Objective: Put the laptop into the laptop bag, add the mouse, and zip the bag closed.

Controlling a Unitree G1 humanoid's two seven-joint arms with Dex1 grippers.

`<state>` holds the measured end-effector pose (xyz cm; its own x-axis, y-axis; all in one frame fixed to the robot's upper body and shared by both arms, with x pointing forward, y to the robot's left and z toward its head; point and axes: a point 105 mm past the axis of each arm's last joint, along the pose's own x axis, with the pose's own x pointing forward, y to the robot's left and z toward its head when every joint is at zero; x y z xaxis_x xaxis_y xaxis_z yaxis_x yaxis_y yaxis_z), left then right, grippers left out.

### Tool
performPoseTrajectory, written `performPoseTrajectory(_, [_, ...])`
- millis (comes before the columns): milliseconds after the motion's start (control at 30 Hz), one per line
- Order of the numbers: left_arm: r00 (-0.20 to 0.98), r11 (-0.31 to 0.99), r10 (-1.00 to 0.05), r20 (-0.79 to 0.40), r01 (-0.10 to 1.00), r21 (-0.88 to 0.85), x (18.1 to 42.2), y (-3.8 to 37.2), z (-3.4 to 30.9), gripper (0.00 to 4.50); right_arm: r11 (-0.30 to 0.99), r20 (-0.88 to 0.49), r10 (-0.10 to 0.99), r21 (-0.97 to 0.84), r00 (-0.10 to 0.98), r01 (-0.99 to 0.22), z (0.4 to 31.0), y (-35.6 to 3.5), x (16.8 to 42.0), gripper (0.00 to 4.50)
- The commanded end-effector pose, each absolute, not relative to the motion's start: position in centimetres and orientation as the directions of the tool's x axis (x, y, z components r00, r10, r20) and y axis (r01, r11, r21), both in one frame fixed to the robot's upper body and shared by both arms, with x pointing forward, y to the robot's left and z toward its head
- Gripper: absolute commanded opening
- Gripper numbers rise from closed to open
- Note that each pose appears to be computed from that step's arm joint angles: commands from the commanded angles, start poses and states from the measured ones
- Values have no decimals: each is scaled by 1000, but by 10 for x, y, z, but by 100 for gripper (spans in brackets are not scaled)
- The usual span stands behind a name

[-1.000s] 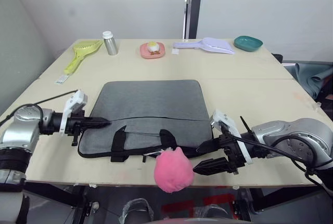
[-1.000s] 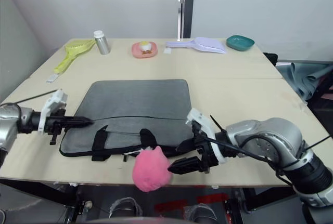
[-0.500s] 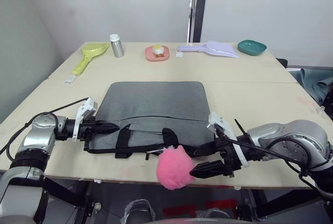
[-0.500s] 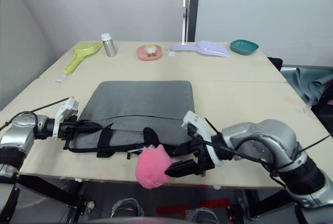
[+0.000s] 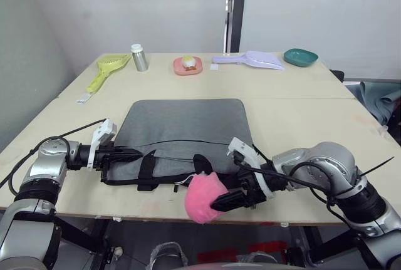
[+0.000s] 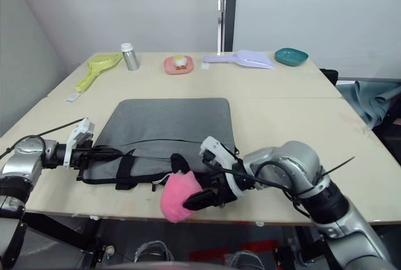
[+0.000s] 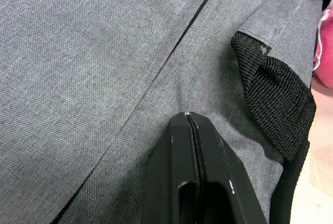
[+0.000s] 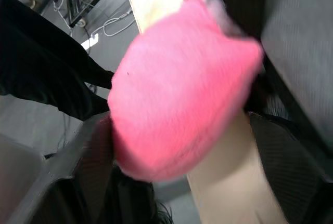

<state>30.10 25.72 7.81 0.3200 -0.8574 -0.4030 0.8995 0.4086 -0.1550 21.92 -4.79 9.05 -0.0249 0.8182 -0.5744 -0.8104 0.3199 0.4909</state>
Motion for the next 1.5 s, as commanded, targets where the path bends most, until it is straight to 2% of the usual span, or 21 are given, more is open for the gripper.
performPoseTrajectory(33, [257, 415, -832, -491, 876, -246, 286, 256, 45, 0, 306, -555, 831, 504, -31, -807, 94, -48, 218, 241])
performPoseTrajectory(267, [226, 393, -823, -521, 889, -235, 281, 253, 36, 0, 236, -525, 848, 498, -74, -834, 110, -59, 205, 3])
performPoseTrajectory(467, [213, 384, -812, -543, 896, -222, 278, 255, 30, 0, 246, -535, 844, 455, -42, -856, 125, -91, 187, 3])
performPoseTrajectory(667, [196, 378, -797, -572, 900, -218, 274, 258, 22, 0, 419, -624, 773, 367, 114, -830, 124, -138, 199, 3])
performPoseTrajectory(767, [196, 377, -792, -578, 902, -212, 274, 260, 22, 0, 496, -695, 699, 302, 168, -814, 116, -165, 204, 3])
performPoseTrajectory(1000, [196, 374, -792, -579, 905, -205, 276, 260, 22, 0, 593, -848, 492, 162, 196, -789, 91, -237, 203, 3])
performPoseTrajectory(1167, [193, 369, -790, -581, 908, -200, 276, 260, 21, 0, 634, -873, 410, 63, 266, -770, 93, -276, 219, 3])
performPoseTrajectory(1333, [184, 357, -790, -585, 914, -195, 274, 261, 19, 0, 591, -904, 278, -107, 326, -800, 98, -305, 237, 3])
performPoseTrajectory(1400, [178, 351, -791, -585, 916, -196, 271, 260, 18, 0, 553, -903, 220, -197, 370, -809, 103, -317, 250, 3])
performPoseTrajectory(1500, [164, 341, -793, -586, 918, -204, 268, 260, 16, 0, 523, -860, 220, -294, 460, -800, 114, -313, 277, 3])
